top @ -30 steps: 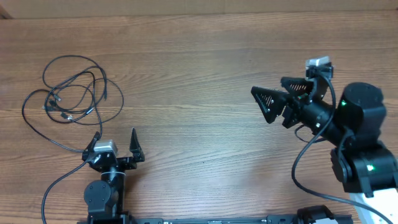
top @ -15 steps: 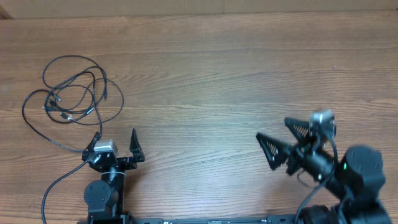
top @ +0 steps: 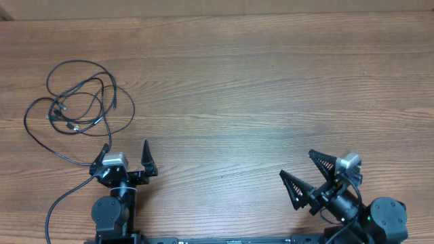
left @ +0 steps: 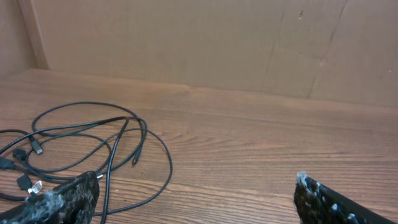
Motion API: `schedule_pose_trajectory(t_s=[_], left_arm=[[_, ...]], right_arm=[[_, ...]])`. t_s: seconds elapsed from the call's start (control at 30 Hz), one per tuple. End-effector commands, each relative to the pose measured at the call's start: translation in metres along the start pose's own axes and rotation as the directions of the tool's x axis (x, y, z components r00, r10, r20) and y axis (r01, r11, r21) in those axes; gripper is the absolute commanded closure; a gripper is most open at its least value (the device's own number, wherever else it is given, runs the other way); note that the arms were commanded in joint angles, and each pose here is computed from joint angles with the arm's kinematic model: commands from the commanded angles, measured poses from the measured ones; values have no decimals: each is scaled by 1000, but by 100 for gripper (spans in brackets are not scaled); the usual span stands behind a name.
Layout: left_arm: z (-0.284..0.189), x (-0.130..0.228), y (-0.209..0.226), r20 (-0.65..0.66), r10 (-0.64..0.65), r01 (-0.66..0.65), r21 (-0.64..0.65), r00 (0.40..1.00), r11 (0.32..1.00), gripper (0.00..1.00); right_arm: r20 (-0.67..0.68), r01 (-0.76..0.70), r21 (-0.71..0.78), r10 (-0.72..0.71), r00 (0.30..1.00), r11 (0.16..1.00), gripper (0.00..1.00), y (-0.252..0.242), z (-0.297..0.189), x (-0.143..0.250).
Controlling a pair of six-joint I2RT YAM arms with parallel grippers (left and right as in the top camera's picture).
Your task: Untangle cables
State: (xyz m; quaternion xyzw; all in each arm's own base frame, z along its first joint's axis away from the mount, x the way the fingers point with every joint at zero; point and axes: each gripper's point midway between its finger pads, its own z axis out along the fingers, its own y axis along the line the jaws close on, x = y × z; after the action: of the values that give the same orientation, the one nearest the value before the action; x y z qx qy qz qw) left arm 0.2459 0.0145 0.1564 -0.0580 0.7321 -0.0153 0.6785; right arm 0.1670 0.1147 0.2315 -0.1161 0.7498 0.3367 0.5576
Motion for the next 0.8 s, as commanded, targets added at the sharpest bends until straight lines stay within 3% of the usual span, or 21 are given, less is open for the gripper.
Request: schedule_pose_trajectory(t_s=[0.0, 0.2, 0.4, 0.77], left_arm=[[0, -1, -3, 7, 12, -12, 17, 1000, 1000, 1], [0, -1, -3, 7, 12, -12, 17, 1000, 1000, 1], [0, -1, -3, 7, 12, -12, 17, 1000, 1000, 1], [0, -1, -3, 7, 12, -12, 17, 1000, 1000, 1]], right_arm=[[19, 16, -4, -16, 1000, 1000, 0, -1, -1, 5], [32, 20, 4, -20, 999, 1000, 0, -5, 2, 5], [252, 161, -38, -146, 957, 986, 0, 2, 8, -34], [143, 87, -13, -84, 986, 996, 0, -42, 40, 36]])
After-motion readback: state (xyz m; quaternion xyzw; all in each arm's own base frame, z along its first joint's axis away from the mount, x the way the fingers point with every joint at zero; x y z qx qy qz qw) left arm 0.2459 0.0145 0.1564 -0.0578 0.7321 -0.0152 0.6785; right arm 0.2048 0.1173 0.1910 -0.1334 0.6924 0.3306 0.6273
